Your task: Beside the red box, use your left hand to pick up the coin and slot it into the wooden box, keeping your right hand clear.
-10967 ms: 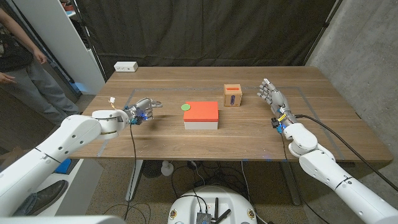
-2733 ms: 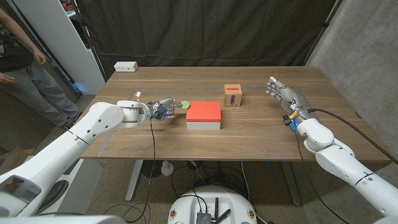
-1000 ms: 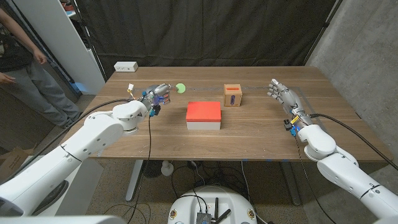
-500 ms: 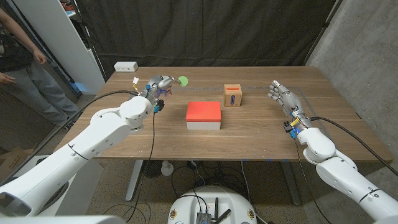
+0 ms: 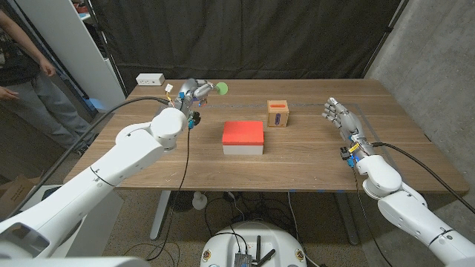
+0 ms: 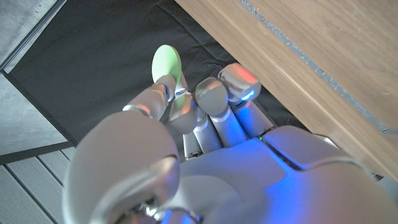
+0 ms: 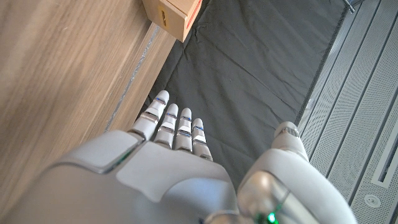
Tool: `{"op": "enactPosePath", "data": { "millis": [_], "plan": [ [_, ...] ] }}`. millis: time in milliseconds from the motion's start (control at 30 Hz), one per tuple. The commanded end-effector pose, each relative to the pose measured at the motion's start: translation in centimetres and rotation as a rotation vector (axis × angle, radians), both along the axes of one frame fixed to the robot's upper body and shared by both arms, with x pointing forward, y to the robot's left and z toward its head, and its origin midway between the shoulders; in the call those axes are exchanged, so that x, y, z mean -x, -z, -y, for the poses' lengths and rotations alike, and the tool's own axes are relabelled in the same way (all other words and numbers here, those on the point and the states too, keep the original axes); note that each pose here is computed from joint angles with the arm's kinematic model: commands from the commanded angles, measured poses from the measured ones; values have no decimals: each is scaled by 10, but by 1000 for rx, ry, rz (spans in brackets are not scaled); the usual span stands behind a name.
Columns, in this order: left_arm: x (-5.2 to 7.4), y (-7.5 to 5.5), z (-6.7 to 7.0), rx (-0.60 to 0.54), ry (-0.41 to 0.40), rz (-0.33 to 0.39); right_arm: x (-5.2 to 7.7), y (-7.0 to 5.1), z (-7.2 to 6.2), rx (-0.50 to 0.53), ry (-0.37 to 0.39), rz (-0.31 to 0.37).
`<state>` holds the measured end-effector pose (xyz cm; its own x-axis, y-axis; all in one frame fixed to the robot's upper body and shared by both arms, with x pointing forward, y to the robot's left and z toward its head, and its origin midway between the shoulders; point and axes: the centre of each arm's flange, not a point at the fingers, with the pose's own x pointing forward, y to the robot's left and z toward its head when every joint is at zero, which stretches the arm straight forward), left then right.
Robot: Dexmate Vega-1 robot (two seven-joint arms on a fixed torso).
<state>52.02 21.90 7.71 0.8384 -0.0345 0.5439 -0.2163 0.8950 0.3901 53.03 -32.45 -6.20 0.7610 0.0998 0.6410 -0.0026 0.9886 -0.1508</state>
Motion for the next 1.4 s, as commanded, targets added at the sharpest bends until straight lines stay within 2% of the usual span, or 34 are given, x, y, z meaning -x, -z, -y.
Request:
{"op": "enactPosePath", "data": {
  "millis": [33, 533, 1033, 1400],
  "plan": [
    [10, -18, 13, -87, -77, 81, 1, 5, 3, -15, 2, 0],
    [15, -35, 33, -232, -189, 149, 2, 8, 5, -26, 4, 1],
    [11, -49, 50, -363, -279, 228, 3, 9, 7, -24, 8, 1],
    [6, -59, 63, -454, -295, 266, 4, 9, 8, -24, 11, -1]
  ]
}}
